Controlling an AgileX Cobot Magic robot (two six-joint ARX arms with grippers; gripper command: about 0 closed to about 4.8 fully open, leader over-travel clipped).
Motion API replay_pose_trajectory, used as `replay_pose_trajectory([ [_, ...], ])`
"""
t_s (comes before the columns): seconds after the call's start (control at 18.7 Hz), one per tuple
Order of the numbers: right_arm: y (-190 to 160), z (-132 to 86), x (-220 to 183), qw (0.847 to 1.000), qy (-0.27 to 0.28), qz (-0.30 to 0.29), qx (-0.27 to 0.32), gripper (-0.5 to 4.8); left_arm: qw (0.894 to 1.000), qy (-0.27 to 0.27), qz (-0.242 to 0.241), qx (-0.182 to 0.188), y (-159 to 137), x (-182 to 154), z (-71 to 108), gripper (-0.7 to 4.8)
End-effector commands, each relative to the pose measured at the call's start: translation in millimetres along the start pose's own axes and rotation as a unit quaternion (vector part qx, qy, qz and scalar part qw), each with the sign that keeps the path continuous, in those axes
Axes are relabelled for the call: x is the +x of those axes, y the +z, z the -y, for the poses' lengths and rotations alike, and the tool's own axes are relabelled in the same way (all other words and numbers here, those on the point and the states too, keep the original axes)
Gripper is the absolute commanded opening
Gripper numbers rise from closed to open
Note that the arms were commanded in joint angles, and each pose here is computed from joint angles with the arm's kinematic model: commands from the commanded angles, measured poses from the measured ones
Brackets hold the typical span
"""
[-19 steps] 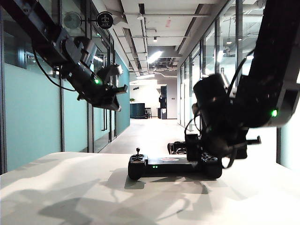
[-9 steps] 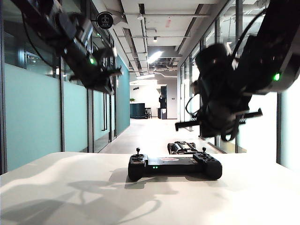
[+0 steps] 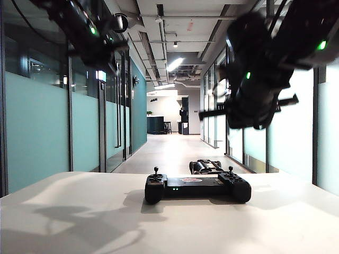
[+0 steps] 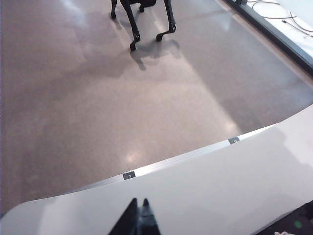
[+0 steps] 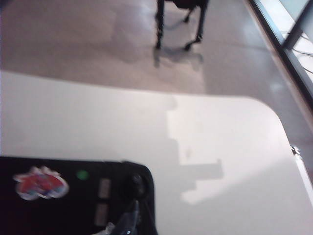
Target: Push the left joystick on the remote control sitting on the white table backward to make the robot dog back up in a straight line until it returns close to you.
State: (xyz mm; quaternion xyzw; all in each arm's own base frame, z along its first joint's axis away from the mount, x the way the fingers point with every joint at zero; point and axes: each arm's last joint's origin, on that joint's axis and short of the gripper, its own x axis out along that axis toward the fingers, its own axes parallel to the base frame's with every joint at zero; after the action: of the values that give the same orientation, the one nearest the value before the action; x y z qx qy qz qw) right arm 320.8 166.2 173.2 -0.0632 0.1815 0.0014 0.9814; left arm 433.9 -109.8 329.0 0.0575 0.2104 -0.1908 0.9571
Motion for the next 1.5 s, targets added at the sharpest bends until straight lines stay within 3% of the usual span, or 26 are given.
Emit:
replay_pose_trajectory([
  [0.05,12.9,2.8,-9.6,1.000,0.014,0.012,0.003,-0.06,1.000,0.014,0.007,-0.001,0.7,-25.6,3.0,-0.06],
  [0.38,28.9,7.6,-23.7,0.999,0.042,0.029,-0.002,-0.06,0.997,0.040,0.058,-0.020,-30.8,-86.0,12.8,-0.06],
  [0.8,39.8,11.1,-34.4,0.997,0.068,0.040,-0.007,-0.06,0.989,0.076,0.125,-0.017,-112.2,-173.5,30.3,-0.06],
  [1.07,37.5,19.7,-50.5,0.996,0.075,0.050,-0.004,-0.06,0.986,0.087,0.139,-0.017,-163.0,-208.5,39.2,-0.06],
  [1.5,28.7,36.1,-81.7,0.993,0.098,0.063,0.001,-0.06,0.979,0.104,0.174,-0.017,-221.0,-231.9,47.0,-0.06],
])
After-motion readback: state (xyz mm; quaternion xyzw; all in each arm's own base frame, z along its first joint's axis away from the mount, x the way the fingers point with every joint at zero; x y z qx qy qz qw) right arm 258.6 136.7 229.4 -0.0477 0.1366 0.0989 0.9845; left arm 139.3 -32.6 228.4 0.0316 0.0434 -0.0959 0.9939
